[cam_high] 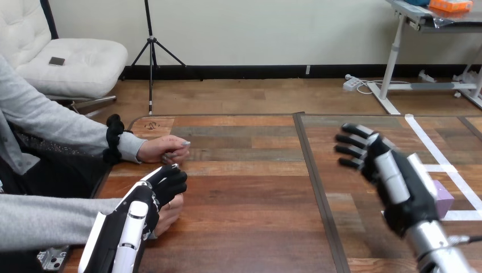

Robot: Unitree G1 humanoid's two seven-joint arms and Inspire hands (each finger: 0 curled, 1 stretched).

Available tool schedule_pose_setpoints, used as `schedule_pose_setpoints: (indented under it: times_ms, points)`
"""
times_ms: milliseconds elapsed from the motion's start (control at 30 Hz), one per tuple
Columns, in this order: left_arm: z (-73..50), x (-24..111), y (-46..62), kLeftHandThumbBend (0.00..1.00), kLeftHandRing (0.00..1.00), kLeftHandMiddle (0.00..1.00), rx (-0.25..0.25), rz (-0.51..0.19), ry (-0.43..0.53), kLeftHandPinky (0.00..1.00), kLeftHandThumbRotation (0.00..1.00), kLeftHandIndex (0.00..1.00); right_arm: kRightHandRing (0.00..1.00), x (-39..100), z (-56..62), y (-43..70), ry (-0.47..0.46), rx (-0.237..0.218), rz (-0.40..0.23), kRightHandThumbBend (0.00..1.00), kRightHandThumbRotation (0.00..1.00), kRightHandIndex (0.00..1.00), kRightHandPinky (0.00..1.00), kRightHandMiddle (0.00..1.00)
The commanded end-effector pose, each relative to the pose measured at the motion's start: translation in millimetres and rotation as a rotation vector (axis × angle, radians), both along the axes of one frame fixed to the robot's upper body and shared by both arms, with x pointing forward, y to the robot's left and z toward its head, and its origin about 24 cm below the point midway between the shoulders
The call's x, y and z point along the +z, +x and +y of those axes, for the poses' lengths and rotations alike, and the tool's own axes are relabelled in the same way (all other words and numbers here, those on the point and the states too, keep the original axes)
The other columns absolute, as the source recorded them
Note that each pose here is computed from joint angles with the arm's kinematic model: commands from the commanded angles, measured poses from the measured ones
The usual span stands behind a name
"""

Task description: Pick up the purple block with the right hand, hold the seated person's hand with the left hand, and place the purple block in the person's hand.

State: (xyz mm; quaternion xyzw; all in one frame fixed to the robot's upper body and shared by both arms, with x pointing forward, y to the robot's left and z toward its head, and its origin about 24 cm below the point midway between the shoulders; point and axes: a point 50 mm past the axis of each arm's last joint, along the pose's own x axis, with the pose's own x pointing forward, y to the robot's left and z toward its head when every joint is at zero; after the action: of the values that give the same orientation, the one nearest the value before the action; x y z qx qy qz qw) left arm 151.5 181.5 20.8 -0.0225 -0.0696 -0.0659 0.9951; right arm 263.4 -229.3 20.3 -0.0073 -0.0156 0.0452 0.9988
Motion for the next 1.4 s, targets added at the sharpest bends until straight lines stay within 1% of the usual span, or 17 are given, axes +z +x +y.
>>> schedule_pose_setpoints:
  times_ms: [0,67,167,267,333,433,467,533,667,833,967,1067,1233,1367]
  points:
    - [-8.1,16.5,14.4,0.37,0.81,0.80,-0.007,-0.106,-0.026,0.88,1.00,0.79,0.81,38.7,-11.2,30.0,-0.052,-0.044,-0.166,0.75,0.83,0.80,0.78,0.81]
    - [-8.1,16.4,14.2,0.37,0.81,0.80,-0.009,-0.103,-0.026,0.88,1.00,0.79,0.80,40.8,-15.4,33.2,-0.081,-0.070,-0.175,0.71,0.82,0.80,0.77,0.80]
    - [-8.2,16.3,13.9,0.36,0.81,0.80,-0.009,-0.101,-0.025,0.88,1.00,0.80,0.80,43.1,-20.7,37.8,-0.105,-0.098,-0.181,0.69,0.80,0.80,0.76,0.80]
    - [-8.2,16.1,13.7,0.36,0.81,0.80,-0.010,-0.102,-0.023,0.88,1.00,0.80,0.79,45.2,-25.6,41.8,-0.121,-0.121,-0.188,0.72,0.78,0.79,0.75,0.80]
    - [-8.2,16.0,13.5,0.36,0.81,0.80,-0.010,-0.102,-0.023,0.88,1.00,0.80,0.79,46.3,-28.1,43.9,-0.129,-0.133,-0.191,0.75,0.77,0.79,0.74,0.79]
    - [-8.0,15.7,13.3,0.36,0.81,0.80,-0.009,-0.102,-0.021,0.88,1.00,0.80,0.79,48.3,-32.9,47.5,-0.135,-0.161,-0.191,0.79,0.75,0.79,0.73,0.79]
    - [-8.0,15.7,13.2,0.36,0.81,0.80,-0.009,-0.101,-0.023,0.88,1.00,0.80,0.79,49.2,-35.3,49.2,-0.138,-0.177,-0.190,0.80,0.75,0.79,0.73,0.79]
    - [-8.0,15.7,13.1,0.35,0.81,0.80,-0.010,-0.100,-0.026,0.88,1.00,0.80,0.79,50.1,-37.8,51.0,-0.142,-0.194,-0.190,0.85,0.73,0.78,0.73,0.79]
    - [-8.0,16.1,13.0,0.35,0.81,0.80,-0.008,-0.100,-0.022,0.88,1.00,0.80,0.80,53.3,-44.8,55.7,-0.162,-0.228,-0.183,0.87,0.71,0.78,0.75,0.80]
    - [-7.7,15.6,13.2,0.34,0.81,0.80,-0.006,-0.107,-0.024,0.88,1.00,0.79,0.83,56.7,-51.6,59.6,-0.191,-0.256,-0.179,0.85,0.69,0.80,0.78,0.82]
    - [-7.5,15.2,13.4,0.34,0.81,0.79,-0.002,-0.109,-0.021,0.87,1.00,0.79,0.83,59.6,-58.2,63.1,-0.235,-0.294,-0.164,0.85,0.68,0.80,0.79,0.83]
    - [-7.5,15.2,13.1,0.34,0.80,0.79,-0.001,-0.106,-0.022,0.87,1.00,0.78,0.83,61.4,-62.6,65.2,-0.262,-0.315,-0.154,0.83,0.66,0.80,0.80,0.83]
    - [-7.7,15.0,12.7,0.35,0.80,0.79,-0.002,-0.101,-0.024,0.86,1.00,0.78,0.84,63.9,-68.4,67.5,-0.290,-0.333,-0.144,0.82,0.62,0.80,0.80,0.83]
    - [-7.9,15.1,12.2,0.36,0.80,0.79,-0.003,-0.099,-0.024,0.86,1.00,0.78,0.85,64.7,-75.1,68.7,-0.326,-0.351,-0.121,0.82,0.60,0.80,0.81,0.84]
